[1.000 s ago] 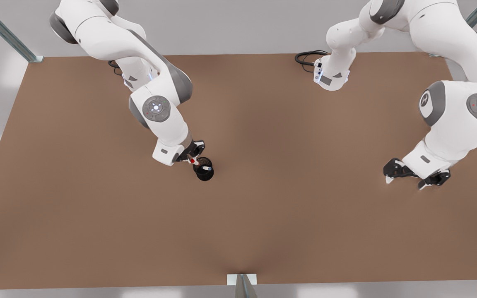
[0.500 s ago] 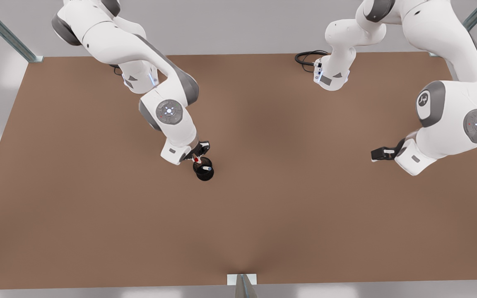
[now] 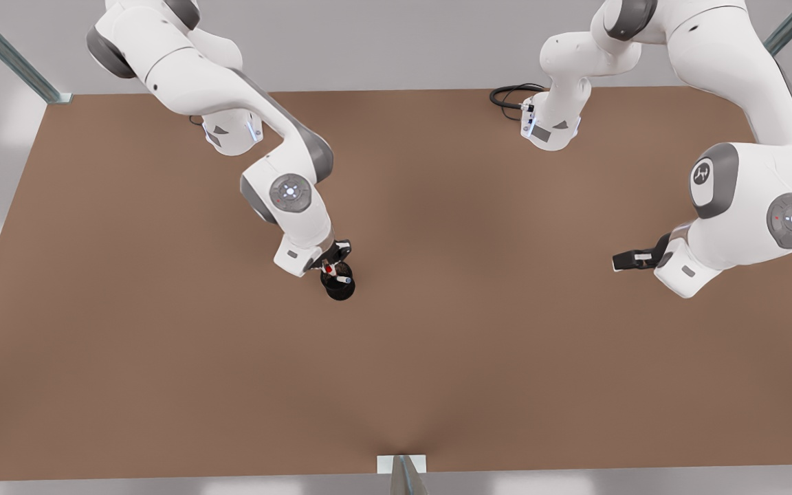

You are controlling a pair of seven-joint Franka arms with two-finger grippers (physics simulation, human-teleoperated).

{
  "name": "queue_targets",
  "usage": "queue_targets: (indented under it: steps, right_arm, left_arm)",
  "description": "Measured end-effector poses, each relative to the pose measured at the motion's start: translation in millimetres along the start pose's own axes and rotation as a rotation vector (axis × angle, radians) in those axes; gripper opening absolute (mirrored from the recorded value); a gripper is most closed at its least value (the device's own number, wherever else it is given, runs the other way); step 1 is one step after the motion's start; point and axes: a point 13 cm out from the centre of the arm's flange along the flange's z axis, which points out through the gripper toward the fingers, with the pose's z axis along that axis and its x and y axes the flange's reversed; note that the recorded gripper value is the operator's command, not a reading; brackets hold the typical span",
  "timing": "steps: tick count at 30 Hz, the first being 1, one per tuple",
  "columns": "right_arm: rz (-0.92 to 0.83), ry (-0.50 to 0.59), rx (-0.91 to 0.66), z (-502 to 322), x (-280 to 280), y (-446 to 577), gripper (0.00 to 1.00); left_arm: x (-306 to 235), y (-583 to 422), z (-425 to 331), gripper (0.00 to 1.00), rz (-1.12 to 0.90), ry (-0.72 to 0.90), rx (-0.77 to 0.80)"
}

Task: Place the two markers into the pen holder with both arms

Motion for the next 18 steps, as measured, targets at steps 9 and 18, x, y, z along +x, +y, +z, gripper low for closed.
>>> queue_targets:
  steps: [9,18]
  right_arm:
    - [0.224,-0.25,0.028,-175,-69,-111,1.0]
    - [0.522,-0.063,0.05,-204,-22,-327,1.0]
  left_arm:
    - [0,-1,-2,1.0,-0.018,-0.005,0.002]
    - [14,-8,-52,1.0,0.014,-0.095,-0.044]
